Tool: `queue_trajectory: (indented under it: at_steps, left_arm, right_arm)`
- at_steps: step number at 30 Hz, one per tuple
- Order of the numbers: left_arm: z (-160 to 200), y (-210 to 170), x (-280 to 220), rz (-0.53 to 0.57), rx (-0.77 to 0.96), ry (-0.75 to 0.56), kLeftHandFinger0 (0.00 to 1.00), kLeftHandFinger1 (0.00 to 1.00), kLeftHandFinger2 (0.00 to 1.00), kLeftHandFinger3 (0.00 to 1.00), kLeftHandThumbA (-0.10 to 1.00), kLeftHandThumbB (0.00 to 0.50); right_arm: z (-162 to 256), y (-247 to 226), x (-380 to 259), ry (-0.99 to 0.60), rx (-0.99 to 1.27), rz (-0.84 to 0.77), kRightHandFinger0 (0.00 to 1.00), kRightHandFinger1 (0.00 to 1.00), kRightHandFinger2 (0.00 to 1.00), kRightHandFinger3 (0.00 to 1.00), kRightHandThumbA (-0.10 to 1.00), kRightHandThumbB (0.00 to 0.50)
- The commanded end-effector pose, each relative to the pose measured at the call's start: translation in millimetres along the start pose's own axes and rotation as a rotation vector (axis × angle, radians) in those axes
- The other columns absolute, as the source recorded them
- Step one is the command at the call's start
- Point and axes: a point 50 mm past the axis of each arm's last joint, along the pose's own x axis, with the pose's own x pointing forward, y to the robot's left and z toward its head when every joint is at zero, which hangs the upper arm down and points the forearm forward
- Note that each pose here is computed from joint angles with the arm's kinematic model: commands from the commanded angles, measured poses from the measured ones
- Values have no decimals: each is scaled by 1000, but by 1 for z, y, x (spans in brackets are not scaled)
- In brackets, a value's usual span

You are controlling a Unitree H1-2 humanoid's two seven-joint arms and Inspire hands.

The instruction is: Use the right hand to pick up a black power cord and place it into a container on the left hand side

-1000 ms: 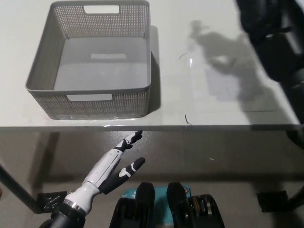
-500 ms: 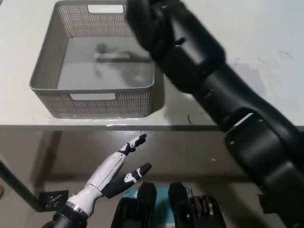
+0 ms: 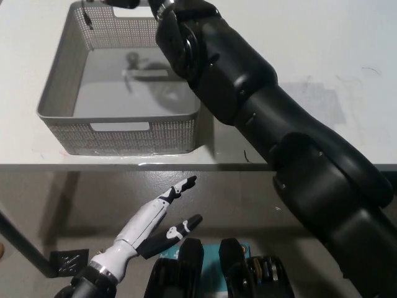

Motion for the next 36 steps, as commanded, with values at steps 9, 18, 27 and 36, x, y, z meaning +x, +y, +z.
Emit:
queue_trajectory:
  at_steps: [9,18,27,36]
  left_arm:
    - [12,14,12,-4,43,-64,1000,1000,1000,1000,821,161]
    - [15,17,19,-17,41,-78,1000,1000,1000,1000,850,167]
    - [17,19,22,-39,42,-75,1000,1000,1000,1000,879,168]
    - [16,21,26,-40,56,-94,1000,1000,1000,1000,866,163]
  right_arm:
    - [28,9,6,-101,-24,9,110,293,454,610,-100,314]
    - [23,56,-13,-32,0,149,153,228,493,416,-100,286]
    - [12,67,-21,13,-21,148,25,65,298,644,38,202]
    - [-4,46,-11,132,-36,268,1000,1000,1000,1000,1000,500]
